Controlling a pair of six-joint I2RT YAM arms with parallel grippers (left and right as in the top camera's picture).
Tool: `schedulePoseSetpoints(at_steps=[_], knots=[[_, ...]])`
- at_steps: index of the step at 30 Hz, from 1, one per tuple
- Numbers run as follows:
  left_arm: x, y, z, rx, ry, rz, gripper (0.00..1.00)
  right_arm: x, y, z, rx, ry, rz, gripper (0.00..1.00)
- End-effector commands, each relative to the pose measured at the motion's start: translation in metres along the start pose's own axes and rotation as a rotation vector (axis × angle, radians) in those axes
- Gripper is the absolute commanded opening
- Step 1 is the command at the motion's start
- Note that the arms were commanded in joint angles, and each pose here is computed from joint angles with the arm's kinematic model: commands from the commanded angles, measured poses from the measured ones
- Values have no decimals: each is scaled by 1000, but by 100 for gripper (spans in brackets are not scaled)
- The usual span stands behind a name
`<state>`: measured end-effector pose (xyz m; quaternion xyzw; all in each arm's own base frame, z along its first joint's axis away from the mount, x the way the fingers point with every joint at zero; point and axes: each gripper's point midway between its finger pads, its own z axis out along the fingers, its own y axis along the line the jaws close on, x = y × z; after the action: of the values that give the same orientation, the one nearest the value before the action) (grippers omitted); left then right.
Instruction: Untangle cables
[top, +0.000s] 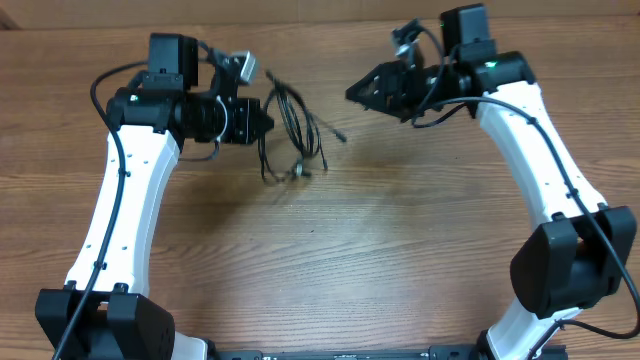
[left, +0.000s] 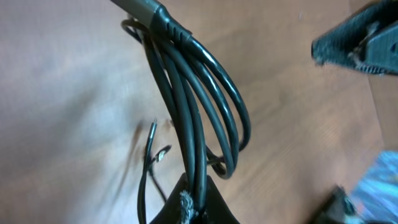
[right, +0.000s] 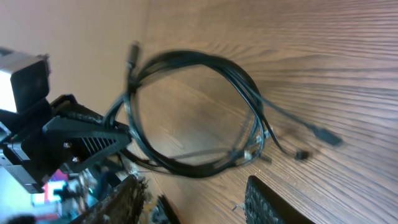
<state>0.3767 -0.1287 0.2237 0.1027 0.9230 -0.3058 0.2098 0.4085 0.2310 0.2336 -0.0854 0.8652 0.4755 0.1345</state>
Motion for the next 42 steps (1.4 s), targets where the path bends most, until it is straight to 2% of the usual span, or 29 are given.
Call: schedulePoseSetpoints(at_steps=[1, 6, 12, 23, 25, 31, 35, 37, 38, 40, 42], knots=[[15, -9, -6, 34, 52, -56, 4, 8, 17, 14, -6, 28, -157, 51], [25, -26, -8, 125, 94, -94, 4, 22, 33, 31, -26, 72, -199, 51], [25, -32, -9, 159, 100, -193, 4, 36, 39, 54, 52, 100, -104, 50], [24, -42, -11, 220, 102, -195, 4, 42, 43, 78, 160, 66, -79, 50], [24, -44, -12, 233, 102, -195, 4, 39, 38, 80, 211, 40, -61, 42], [23, -53, -14, 284, 101, -185, 4, 42, 19, 103, 246, 61, -39, 32], [23, -51, -14, 276, 100, -176, 4, 38, 13, 103, 250, 56, -33, 16], [23, -45, -12, 238, 99, -176, 4, 32, 13, 96, 247, 37, -31, 6], [24, -41, -11, 215, 99, -176, 4, 29, 11, 91, 250, 27, -24, 4], [24, -30, -10, 152, 97, -175, 4, 20, 8, 73, 259, -1, -7, 4], [25, -5, -11, 31, 86, -183, 4, 6, -1, 30, 289, -64, 11, 4]])
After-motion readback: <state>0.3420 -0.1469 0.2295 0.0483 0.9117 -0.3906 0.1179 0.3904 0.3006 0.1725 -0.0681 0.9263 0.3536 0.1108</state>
